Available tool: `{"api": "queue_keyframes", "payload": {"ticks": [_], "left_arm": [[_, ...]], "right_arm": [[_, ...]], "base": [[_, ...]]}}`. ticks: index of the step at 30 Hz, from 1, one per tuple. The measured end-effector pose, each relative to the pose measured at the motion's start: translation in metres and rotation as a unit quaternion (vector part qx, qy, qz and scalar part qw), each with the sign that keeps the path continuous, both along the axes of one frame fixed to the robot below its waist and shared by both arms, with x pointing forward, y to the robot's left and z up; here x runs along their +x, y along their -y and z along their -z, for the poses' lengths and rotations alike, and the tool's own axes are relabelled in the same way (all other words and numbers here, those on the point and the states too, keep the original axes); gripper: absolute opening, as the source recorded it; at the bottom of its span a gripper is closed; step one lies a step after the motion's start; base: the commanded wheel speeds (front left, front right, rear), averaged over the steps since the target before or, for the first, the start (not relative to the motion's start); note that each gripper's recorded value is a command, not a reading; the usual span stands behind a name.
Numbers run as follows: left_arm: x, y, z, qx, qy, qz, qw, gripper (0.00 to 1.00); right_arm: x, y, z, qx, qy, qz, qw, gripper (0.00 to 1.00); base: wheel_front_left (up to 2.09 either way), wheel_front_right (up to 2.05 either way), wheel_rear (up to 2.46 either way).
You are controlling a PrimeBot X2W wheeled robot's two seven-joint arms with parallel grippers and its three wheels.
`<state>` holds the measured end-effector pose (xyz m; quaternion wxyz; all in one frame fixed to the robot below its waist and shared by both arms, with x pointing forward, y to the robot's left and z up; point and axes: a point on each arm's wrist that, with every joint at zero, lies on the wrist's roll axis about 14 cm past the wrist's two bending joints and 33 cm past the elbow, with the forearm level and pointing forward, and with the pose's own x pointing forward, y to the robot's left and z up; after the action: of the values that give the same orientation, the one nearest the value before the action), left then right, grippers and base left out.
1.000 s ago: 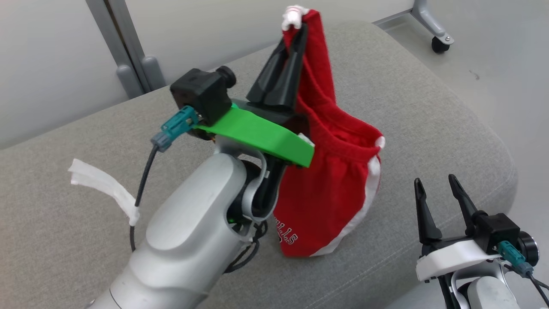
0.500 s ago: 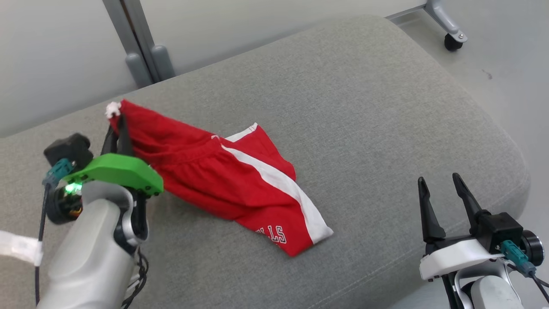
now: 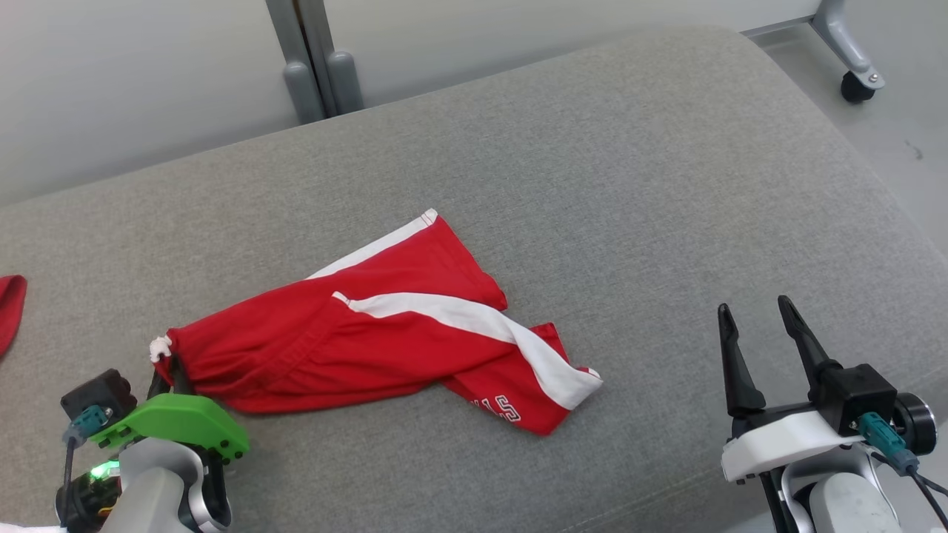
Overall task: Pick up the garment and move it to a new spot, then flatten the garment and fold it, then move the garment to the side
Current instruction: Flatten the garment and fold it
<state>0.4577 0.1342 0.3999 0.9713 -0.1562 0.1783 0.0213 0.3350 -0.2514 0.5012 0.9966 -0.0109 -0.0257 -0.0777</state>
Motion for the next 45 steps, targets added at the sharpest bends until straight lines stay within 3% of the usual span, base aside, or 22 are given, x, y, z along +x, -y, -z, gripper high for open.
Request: {"api": "queue_keyframes", "payload": {"ticks": [1, 11, 14, 17, 24, 30, 36, 37, 38, 39, 45], "left_arm": [[-0.002, -0.004, 0.001, 0.005, 0.0, -0.004, 1.0, 1.0], [-0.016, -0.047, -0.011, 0.04, 0.029, -0.055, 0.997, 1.0], [-0.014, -0.021, -0.019, 0.036, 0.048, -0.004, 0.998, 1.0], [-0.008, 0.029, -0.03, 0.006, 0.048, 0.078, 0.996, 1.0], [0.001, 0.111, -0.045, -0.007, -0.003, 0.227, 0.974, 1.0], [0.002, 0.13, -0.025, 0.038, -0.071, 0.287, 0.954, 1.0], [-0.002, 0.13, -0.002, 0.055, -0.118, 0.309, 0.942, 0.99], [-0.003, 0.131, 0.0, 0.053, -0.121, 0.311, 0.941, 0.48], [-0.003, 0.132, 0.002, 0.052, -0.124, 0.314, 0.94, 0.28], [-0.003, 0.134, 0.002, 0.05, -0.122, 0.317, 0.939, 0.0], [0.001, 0.138, -0.017, 0.032, -0.067, 0.315, 0.946, 0.0]], "right_arm": [[0.002, -0.003, 0.0, 0.0, 0.0, -0.004, 1.0, 1.0], [0.008, -0.006, -0.008, -0.002, 0.013, -0.012, 1.0, 1.0], [0.007, -0.007, -0.004, 0.0, 0.007, -0.012, 1.0, 1.0], [0.006, -0.01, -0.002, 0.002, 0.004, -0.016, 1.0, 1.0], [0.006, -0.013, -0.003, 0.007, 0.007, -0.02, 1.0, 1.0], [-0.005, 0.005, -0.001, 0.006, 0.002, 0.011, 1.0, 1.0], [-0.013, 0.013, 0.008, 0.011, -0.013, 0.026, 1.0, 1.0], [-0.013, 0.013, 0.009, 0.012, -0.014, 0.027, 0.999, 1.0], [-0.013, 0.013, 0.009, 0.014, -0.015, 0.027, 0.999, 1.0], [-0.012, 0.013, 0.01, 0.014, -0.016, 0.027, 0.999, 1.0], [-0.008, 0.012, 0.008, 0.018, -0.011, 0.024, 0.999, 1.0]], "base": [[0.0, 0.0, 0.0], [0.0, 0.0, 0.0], [0.0, 0.0, 0.0], [0.0, 0.0, 0.0], [0.0, 0.0, 0.0], [0.0, 0.0, 0.0], [0.0, 0.0, 0.0], [0.0, 0.0, 0.0], [0.0, 0.0, 0.0], [0.0, 0.0, 0.0], [0.0, 0.0, 0.0]]}}
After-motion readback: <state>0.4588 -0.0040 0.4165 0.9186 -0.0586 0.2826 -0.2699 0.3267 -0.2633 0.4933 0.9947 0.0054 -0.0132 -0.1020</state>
